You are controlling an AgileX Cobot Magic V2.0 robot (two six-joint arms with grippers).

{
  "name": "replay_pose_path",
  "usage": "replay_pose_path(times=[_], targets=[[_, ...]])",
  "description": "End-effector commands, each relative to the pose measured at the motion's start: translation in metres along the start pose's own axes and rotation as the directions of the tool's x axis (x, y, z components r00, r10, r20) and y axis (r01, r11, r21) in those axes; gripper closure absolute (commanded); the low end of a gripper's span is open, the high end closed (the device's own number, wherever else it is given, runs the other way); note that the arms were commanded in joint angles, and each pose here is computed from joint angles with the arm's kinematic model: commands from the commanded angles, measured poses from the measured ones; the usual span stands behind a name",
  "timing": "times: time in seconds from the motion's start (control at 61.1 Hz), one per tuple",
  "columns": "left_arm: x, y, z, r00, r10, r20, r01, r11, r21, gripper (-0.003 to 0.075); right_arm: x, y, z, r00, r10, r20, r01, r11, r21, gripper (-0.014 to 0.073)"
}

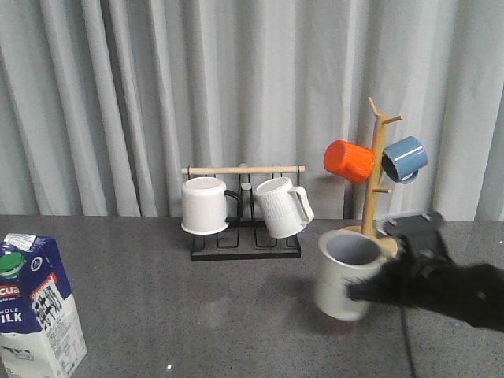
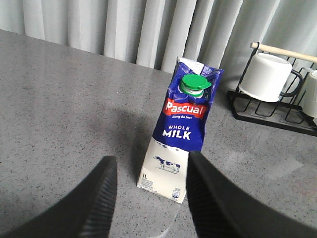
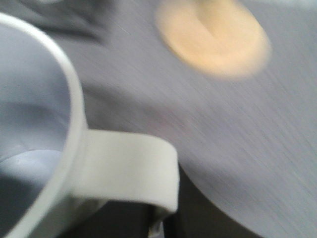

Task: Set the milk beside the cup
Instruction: 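Grasp the HOME mug with the right gripper and slide it toward the milk carton, then release the mug and withdraw the right gripper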

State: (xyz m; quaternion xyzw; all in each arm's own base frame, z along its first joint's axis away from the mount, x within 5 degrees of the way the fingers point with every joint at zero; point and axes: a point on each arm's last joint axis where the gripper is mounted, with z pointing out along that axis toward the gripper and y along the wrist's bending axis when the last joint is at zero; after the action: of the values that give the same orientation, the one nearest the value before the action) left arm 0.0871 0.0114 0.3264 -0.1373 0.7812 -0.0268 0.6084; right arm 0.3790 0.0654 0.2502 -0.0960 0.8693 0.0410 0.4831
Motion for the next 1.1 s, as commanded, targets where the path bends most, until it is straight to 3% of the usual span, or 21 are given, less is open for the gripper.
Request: replay_pose_path(times=[0.0,0.131,0.278,0.589,0.704,0.949,1.08], targets=[[-0.014,-0.005,-0.002,0.998,0.002,0.07,-0.004,0.999,0.033,0.0392,-0.05,0.041,-0.023,0.984,-0.061,0.168,0.076,0.994,-0.081,0.0603],[-0.012,-0.004,-0.001,0.999,0.002,0.048,-0.003,1.0,0.02,0.0392,-0.06,0.08,-0.002,0.982,-0.074,0.173,0.103,0.981,-0.164,0.0601],[-0.009,-0.002,-0.001,1.0,0.003,0.01,-0.003,1.0,-0.002,0.0392,-0.047,0.104,0.029,0.994,-0.08,0.072,0.095,0.969,-0.229,0.0596],[-0.008,-0.001,-0.001,1.0,0.003,0.003,-0.003,1.0,-0.006,0.0392,-0.026,0.113,0.047,0.993,-0.11,-0.047,0.093,0.959,-0.267,0.0546],[-0.008,-0.001,-0.001,1.0,0.003,0.003,-0.003,1.0,-0.006,0.0392,-0.024,0.113,0.046,0.99,-0.116,-0.075,0.091,0.956,-0.279,0.0469],[-0.008,-0.001,-0.001,1.0,0.003,0.003,-0.003,1.0,-0.006,0.0392,-0.021,0.115,0.044,0.984,-0.127,-0.123,0.085,0.951,-0.298,0.0218],[-0.008,-0.001,-0.001,1.0,0.003,0.003,-0.003,1.0,-0.006,0.0392,-0.022,0.115,0.036,0.98,-0.137,-0.147,0.085,0.945,-0.315,0.016]])
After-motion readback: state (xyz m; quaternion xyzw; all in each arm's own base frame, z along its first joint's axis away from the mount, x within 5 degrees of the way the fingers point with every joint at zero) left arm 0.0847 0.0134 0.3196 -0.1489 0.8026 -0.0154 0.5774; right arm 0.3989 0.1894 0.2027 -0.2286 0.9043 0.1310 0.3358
